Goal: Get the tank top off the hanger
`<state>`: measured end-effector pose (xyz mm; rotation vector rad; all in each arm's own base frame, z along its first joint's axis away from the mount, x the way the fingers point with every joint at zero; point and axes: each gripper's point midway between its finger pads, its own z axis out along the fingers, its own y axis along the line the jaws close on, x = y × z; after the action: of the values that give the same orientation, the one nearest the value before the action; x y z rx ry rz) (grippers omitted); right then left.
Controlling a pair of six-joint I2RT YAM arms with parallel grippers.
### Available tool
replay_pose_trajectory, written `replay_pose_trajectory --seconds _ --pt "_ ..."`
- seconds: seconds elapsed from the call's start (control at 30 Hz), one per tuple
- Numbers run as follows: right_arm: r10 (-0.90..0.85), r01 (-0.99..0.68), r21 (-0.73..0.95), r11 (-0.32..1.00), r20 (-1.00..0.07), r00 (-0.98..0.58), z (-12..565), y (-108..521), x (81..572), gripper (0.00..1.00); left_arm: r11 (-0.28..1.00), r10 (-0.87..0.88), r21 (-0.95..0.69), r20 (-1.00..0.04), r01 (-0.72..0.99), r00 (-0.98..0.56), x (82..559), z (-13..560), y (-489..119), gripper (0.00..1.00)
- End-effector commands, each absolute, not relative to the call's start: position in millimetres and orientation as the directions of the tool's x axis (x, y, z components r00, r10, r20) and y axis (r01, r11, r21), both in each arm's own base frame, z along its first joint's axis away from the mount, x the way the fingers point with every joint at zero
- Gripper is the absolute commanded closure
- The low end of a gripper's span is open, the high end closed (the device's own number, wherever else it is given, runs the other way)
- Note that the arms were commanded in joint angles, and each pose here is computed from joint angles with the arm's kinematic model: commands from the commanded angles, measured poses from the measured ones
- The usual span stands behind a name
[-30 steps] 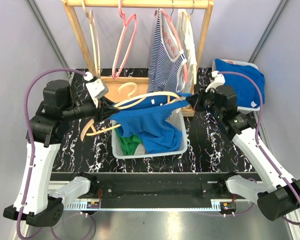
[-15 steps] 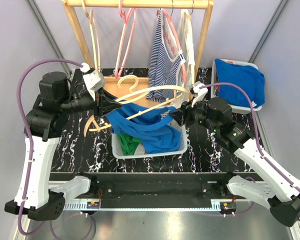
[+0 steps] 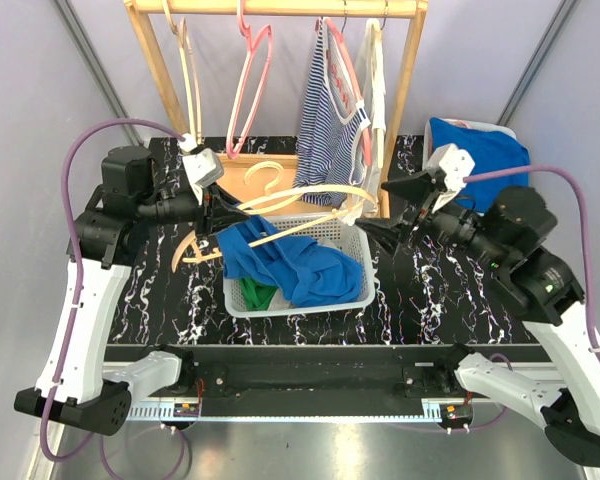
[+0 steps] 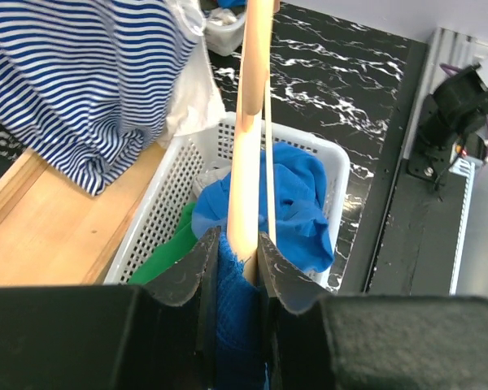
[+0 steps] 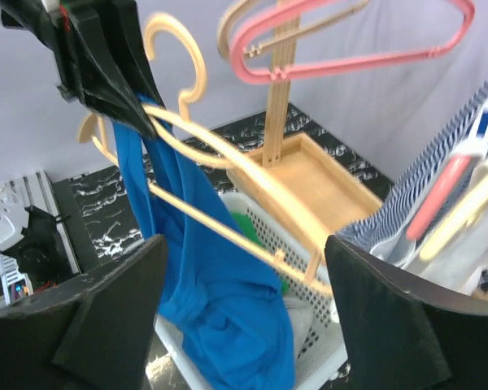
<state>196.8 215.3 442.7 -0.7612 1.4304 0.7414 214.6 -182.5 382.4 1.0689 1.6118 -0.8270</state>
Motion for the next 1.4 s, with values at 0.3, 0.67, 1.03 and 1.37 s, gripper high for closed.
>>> replay_pose_trajectory --seconds 0.3,0.67,1.03,1.37 --pt "-0.101 -0.94 -0.048 0.337 -0.995 0.015 448.4 262.1 197.5 0.2 0.023 0.184 0.146 -0.973 0.989 0.139 167.7 402.4 -199.7 1.0" --pt "-0.144 -0.964 -0.023 0.264 -0.989 -0.016 438.4 270.6 184.8 0.22 0.011 0.166 0.145 -0.976 0.989 0.141 171.4 414.7 -202.5 1.0" --pt "-0.174 -0.968 0.023 0.251 -0.982 -0.069 423.6 274.3 183.1 0.26 0.016 0.16 0.156 -0.975 0.988 0.152 171.5 422.5 -202.6 1.0" --pt "-0.168 -0.954 0.021 0.301 -0.983 -0.075 421.1 269.7 187.5 0.82 0.036 0.177 0.142 -0.975 0.989 0.133 172.6 414.9 -200.9 1.0"
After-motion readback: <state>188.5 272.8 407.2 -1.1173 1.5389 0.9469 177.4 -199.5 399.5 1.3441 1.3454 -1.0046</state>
